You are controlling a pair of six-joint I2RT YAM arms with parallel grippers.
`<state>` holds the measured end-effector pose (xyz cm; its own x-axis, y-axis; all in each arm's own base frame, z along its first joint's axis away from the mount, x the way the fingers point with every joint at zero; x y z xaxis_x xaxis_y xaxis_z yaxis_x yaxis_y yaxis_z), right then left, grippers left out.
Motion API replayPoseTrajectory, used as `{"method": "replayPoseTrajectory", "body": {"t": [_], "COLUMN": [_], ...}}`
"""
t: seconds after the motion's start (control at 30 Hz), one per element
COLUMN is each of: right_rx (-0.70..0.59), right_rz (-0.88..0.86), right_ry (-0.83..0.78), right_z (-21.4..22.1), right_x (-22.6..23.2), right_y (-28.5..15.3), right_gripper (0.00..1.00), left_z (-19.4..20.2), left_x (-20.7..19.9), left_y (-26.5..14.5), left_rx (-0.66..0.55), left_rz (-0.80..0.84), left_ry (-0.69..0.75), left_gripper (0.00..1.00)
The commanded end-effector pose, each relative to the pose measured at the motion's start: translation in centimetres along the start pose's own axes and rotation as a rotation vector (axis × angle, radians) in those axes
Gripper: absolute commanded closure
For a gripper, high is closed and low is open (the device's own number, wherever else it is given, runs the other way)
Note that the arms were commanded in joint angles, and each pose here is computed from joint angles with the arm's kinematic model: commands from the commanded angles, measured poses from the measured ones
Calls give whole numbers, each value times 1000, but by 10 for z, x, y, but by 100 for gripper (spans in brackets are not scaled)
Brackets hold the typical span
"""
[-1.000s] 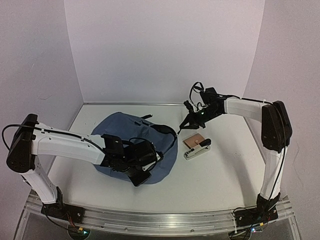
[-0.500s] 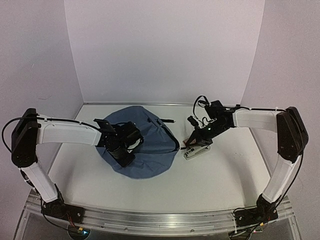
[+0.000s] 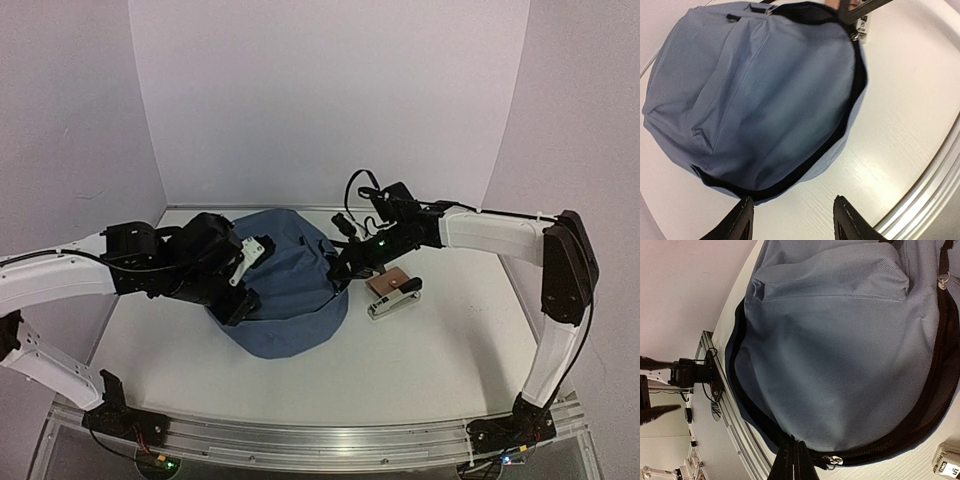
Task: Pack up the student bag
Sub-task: Zip the student bag at the center of the board.
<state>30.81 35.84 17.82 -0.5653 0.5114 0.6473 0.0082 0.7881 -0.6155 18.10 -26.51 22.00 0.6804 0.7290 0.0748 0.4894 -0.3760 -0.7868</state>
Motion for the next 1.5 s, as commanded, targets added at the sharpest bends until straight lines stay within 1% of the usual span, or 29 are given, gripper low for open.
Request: {"method": "replayPoseTrajectory", "body": {"t": [0.0, 0.07, 0.13, 0.27, 0.37, 0.43, 0.53, 0.57, 0.63, 0.67, 0.73, 0.9, 1.0, 1.13, 1.17, 1.2, 1.23, 1.27, 1.3, 1.47], "right_rx": [-54, -53, -54, -59, -59, -64, -78, -85, -99, -107, -124, -165, -185, -180, -169, -156, -143, -126, -109, -56], "right_rz": [-38, -37, -32, -20, -14, -11, 2, 9, 28, 43, 73, 147, 178, 127, 107, 87, 70, 50, 35, -7], "right_ry": [-23, -20, -21, -26, -25, -26, -22, -17, -7, -5, -8, 8, 1, 5, 9, 10, 11, 7, 5, 16], "right_z": [-21, -20, -19, -16, -15, -17, -21, -23, -27, -29, -35, -54, -67, -72, -69, -65, -60, -53, -46, -25], "right_x": [11, 11, 10, 9, 7, 7, 1, -3, -15, -22, -37, -82, -99, -91, -86, -79, -72, -63, -56, -33], "right_y": [-5, -5, -6, -8, -9, -11, -15, -17, -23, -25, -31, -41, -45, -41, -39, -36, -33, -30, -26, -14], "right_gripper": [100, 100, 100, 100, 100, 100, 100, 100, 100, 100, 100, 100, 100, 100, 100, 100, 100, 100, 100, 100], "left_z": [-13, -27, -39, -57, -62, -59, -47, -40, -27, -20, -1, 32, 51, 63, 63, 61, 59, 52, 46, 6], "left_x": [-23, -33, -42, -62, -72, -75, -75, -74, -71, -70, -67, -67, -64, -52, -49, -46, -45, -47, -48, -72], "left_y": [35, 50, 66, 98, 111, 117, 119, 117, 112, 107, 100, 80, 72, 61, 56, 53, 50, 47, 45, 53], "left_rx": [38, 8, -13, -34, -34, -18, 30, 50, 92, 109, 161, 243, 300, 322, 312, 297, 283, 259, 243, 159], "left_rz": [31, 53, 66, 115, 149, 157, 164, 167, 170, 171, 167, 174, 157, 115, 104, 99, 98, 104, 111, 146], "left_ry": [20, 42, 63, 101, 113, 116, 120, 121, 121, 124, 132, 143, 154, 157, 154, 150, 145, 137, 125, 83], "left_gripper": [45, 42, 42, 43, 46, 55, 82, 88, 96, 99, 100, 100, 100, 100, 98, 93, 84, 73, 66, 46]}}
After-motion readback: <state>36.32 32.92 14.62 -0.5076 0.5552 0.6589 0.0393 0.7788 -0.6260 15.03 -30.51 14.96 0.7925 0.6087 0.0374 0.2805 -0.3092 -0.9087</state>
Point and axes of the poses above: each gripper's point midway between its finger pads, its own y axis out along the fingers, its own x axis along the line the jaws close on, z = x × y, the point moved 3 cm from there along -y, back along the fingers, and after that the axes turned 2 degrees about -y, right-handed, at the moved point
